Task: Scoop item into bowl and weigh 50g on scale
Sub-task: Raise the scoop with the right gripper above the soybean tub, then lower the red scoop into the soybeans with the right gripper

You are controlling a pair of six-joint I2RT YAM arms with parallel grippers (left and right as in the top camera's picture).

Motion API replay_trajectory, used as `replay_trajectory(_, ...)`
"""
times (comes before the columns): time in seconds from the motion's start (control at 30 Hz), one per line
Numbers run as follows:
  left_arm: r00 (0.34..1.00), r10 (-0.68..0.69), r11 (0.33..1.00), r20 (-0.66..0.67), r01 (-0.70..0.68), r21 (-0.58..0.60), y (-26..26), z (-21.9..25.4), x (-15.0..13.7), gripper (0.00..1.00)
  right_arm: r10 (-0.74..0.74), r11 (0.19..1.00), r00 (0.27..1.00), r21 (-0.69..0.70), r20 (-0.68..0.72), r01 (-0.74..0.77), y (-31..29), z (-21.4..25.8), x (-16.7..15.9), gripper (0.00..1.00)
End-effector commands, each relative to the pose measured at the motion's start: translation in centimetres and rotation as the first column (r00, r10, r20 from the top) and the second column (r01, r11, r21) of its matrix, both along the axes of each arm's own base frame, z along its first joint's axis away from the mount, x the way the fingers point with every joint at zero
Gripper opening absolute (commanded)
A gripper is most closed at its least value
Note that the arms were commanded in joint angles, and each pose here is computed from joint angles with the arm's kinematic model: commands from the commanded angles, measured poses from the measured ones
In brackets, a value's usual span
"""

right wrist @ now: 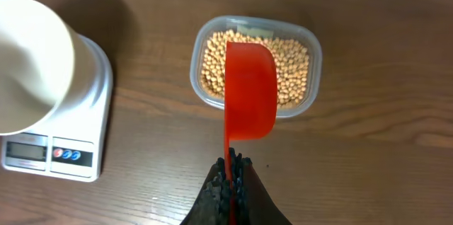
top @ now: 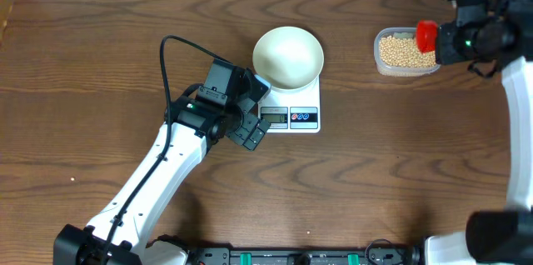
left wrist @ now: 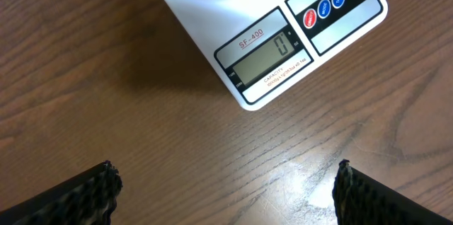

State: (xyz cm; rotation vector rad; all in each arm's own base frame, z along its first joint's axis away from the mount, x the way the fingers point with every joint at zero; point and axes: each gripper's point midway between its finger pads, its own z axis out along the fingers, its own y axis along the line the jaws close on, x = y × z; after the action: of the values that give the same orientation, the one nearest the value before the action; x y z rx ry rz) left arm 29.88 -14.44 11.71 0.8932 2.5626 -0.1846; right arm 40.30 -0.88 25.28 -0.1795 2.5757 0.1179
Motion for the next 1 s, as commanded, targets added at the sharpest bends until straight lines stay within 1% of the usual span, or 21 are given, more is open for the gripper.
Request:
replay_trajectory(0.0, 1.0, -0.012, 1.0, -0.012, 0.012, -0.004, 0.0, -0.3, -0.3, 0.98, -0.019, 1.0, 0.999, -0.006, -0.049, 0.018, -0.5, -2.4, 1.3, 0.01)
replay_trajectory(0.13, 1.0, -0.012, 1.0, -0.012, 0.012, -0.004, 0.0, -0.3, -0.3, 0.98, -0.098, 0.995, 0.993, -0.022, -0.067, 0.097, -1.5, -3.9, 2.4, 0.01)
replay_trajectory(0.3, 1.0, -0.012, 1.0, -0.012, 0.012, -0.004, 0.0, -0.3, -0.3, 0.98, -0.108, 0.994, 0.992, -0.034, -0.058, 0.106, -1.4, -4.5, 3.5, 0.01)
replay_trajectory(0.57, 1.0, -0.012, 1.0, -0.012, 0.012, -0.004, 0.0, -0.3, -0.3, 0.98, -0.17, 0.973, 0.985, -0.164, -0.04, 0.161, -3.4, -5.0, 4.1, 0.01)
replay_trajectory(0.7, 1.0, -0.012, 1.0, -0.012, 0.012, -0.004, 0.0, -0.3, -0.3, 0.98, -0.164, 0.973, 0.986, -0.173, -0.034, 0.155, -3.6, -5.6, 4.8, 0.01)
replay_trajectory(0.97, 1.0, -0.012, 1.0, -0.012, 0.012, -0.004, 0.0, -0.3, -0.3, 0.98, -0.14, 0.975, 0.986, -0.183, -0.087, 0.122, -3.4, -8.1, 5.4, 0.01)
